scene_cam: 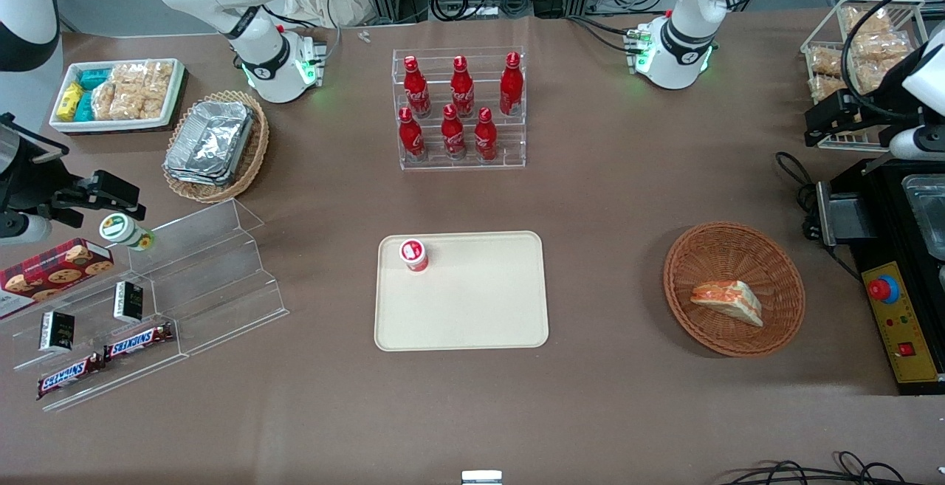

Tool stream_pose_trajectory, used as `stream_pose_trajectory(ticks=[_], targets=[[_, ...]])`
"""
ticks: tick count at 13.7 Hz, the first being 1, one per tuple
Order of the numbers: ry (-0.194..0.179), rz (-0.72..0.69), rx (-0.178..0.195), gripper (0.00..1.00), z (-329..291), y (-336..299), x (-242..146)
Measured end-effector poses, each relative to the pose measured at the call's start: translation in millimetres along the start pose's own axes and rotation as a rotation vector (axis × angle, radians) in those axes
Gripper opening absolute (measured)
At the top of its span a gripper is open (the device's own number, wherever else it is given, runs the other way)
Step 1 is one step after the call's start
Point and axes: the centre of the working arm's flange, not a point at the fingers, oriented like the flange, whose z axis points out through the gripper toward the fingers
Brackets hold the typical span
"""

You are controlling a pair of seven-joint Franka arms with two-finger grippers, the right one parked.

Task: Place sandwich from basket to tray
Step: 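Move the left gripper over the wicker basket toward the sandwich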

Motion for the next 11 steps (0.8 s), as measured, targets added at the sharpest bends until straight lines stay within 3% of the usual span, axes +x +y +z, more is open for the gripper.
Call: stream_pose_trajectory(ticks=[4,6,9,11], targets=[[-0.01,-0.138,0.002,1.0,5,-2,3],[-0.034,-0.225,0.006,1.0,20,-4,13],[-0.056,-0.467,0.019,1.0,61,-5,46],[-0.096,-0.617,0.047,1.0,98,-6,66]])
